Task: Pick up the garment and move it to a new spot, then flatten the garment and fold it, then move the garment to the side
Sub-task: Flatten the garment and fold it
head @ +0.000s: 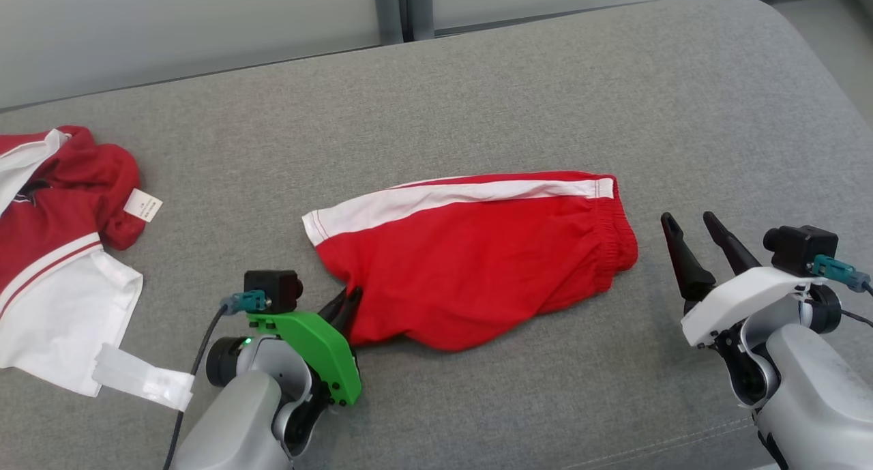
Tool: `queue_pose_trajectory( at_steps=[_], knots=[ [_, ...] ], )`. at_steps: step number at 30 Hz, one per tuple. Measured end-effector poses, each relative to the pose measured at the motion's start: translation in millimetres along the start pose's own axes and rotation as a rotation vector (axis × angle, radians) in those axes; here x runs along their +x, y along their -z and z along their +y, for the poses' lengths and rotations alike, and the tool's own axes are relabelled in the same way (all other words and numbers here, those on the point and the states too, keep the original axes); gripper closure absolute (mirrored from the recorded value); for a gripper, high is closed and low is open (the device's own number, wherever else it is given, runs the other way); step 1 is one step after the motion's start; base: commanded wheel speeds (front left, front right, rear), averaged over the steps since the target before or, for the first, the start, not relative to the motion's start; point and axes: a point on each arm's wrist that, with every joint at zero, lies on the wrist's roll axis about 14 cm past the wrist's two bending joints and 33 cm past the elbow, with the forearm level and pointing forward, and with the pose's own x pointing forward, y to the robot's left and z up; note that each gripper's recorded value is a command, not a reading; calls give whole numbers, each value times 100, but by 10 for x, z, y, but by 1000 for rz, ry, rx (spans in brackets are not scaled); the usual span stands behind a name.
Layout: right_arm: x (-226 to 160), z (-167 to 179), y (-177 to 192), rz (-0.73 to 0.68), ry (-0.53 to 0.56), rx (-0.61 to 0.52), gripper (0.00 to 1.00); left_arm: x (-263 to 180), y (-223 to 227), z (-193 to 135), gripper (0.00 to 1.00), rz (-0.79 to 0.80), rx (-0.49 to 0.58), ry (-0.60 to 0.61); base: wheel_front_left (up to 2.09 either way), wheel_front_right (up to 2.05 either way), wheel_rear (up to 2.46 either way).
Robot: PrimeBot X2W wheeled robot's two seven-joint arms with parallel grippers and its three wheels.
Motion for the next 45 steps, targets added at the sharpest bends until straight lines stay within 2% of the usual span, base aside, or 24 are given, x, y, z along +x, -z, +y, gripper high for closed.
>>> queue_pose_trajectory(
  at_steps=[5, 11, 12, 13, 14, 20, 24, 32, 40, 45],
  knots=[
    [7, 58, 84, 21, -6, 26, 0, -121, -18, -97, 100, -46, -11, 21, 0, 0, 0],
    [0, 182, 212, 60, -21, 62, 0, -225, -111, -55, 100, -114, -2, -24, 0, 0, 0],
    [1, 205, 231, 69, -25, 64, 0, -236, -122, -66, 94, -121, -1, -23, 0, 0, 0],
    [0, 223, 251, 78, -28, 69, 0, -245, -140, -79, 55, -133, 0, -20, 0, 0, 0],
    [-7, 238, 293, 100, -29, 78, 0, -258, -185, -110, 0, -158, 3, -17, 0, 0, 0],
    [-23, 217, 363, 141, -22, 86, 0, -317, -269, -137, 0, -221, 14, -33, 0, 0, 0],
    [-6, 200, 353, 148, -9, 126, 0, -401, -487, -143, 0, -324, 15, -45, 0, 0, 0],
    [59, 372, 332, 146, -34, 197, 0, -596, -826, -37, 0, -457, 26, -112, 0, 0, 0],
    [78, 327, 417, 190, -17, 201, 0, -846, -885, 75, 0, -522, 11, -172, 0, 0, 0],
    [71, 323, 529, 237, 3, 249, 0, -969, -880, 101, 0, -545, 6, -194, 0, 0, 0]
  ],
)
